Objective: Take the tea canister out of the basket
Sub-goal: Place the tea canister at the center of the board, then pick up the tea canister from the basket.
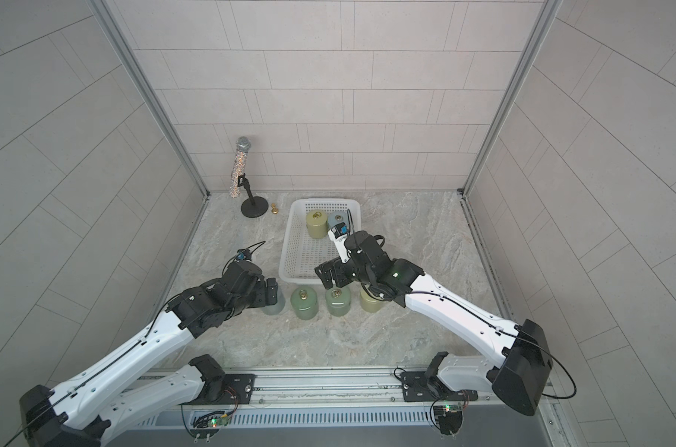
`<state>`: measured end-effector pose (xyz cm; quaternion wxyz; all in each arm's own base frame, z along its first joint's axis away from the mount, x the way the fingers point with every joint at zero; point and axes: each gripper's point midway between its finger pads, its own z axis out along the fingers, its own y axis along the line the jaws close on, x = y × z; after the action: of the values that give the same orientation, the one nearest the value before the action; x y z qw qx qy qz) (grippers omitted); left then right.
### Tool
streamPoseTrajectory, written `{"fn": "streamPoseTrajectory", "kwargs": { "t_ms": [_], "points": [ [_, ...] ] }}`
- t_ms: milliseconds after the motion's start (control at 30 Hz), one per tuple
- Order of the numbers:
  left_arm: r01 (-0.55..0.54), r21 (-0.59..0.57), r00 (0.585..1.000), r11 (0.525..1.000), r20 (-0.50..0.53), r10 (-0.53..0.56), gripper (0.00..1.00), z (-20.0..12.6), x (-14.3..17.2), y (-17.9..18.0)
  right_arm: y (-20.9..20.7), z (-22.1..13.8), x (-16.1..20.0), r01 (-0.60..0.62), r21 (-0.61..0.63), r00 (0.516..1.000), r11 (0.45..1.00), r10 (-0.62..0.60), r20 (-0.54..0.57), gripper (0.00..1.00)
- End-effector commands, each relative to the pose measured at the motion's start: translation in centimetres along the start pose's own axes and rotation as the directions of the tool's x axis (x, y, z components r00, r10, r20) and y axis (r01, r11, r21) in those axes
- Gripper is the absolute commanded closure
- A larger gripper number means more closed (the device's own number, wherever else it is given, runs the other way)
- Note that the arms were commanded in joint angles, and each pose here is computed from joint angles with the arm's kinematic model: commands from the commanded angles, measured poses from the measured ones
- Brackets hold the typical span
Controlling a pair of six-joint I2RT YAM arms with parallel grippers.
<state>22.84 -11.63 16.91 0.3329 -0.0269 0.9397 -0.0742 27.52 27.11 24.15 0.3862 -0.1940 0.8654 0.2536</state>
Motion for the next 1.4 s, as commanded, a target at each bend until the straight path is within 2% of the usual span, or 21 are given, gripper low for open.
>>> {"fn": "streamPoseTrajectory", "kwargs": {
  "t_ms": [0,167,467,567,867,1133,1367],
  "points": [
    [-0.052,0.036,0.999,0.998,0.005,0.052,0.00,-1.1,-1.5,-1.3,-1.7,-0.7,-0.4,-0.023,0.064,0.999,0.998,0.021,0.034,0.00],
    [-0.104,0.055,0.994,0.993,0.047,0.102,0.00,-0.4,-4.7,-3.8,-3.2,-1.2,-0.4,-0.054,0.110,0.998,0.992,0.049,0.048,0.00],
    [-0.191,0.056,0.974,0.980,0.131,0.182,0.00,4.6,-9.4,-7.5,-4.3,-2.2,-0.2,-0.073,0.139,0.997,0.988,0.067,0.047,0.00],
    [-0.236,0.071,0.967,0.969,0.115,0.227,0.00,6.2,-10.6,-8.7,-4.6,-2.6,-0.2,-0.077,0.151,0.996,0.986,0.070,0.052,0.00],
    [-0.282,0.131,0.959,0.950,0.049,0.278,0.00,12.1,-12.7,-10.3,-5.0,-3.1,-0.7,-0.089,0.163,0.995,0.983,0.080,0.056,0.00],
    [-0.278,0.178,0.959,0.944,-0.007,0.284,0.04,17.3,-14.8,-10.3,-5.0,-3.2,-0.8,-0.095,0.163,0.995,0.982,0.088,0.054,0.00],
    [-0.325,0.131,0.944,0.937,-0.006,0.329,0.05,20.8,-15.8,-10.4,-5.0,-2.6,-1.0,-0.099,0.159,0.995,0.982,0.093,0.041,0.00]
  ]
}}
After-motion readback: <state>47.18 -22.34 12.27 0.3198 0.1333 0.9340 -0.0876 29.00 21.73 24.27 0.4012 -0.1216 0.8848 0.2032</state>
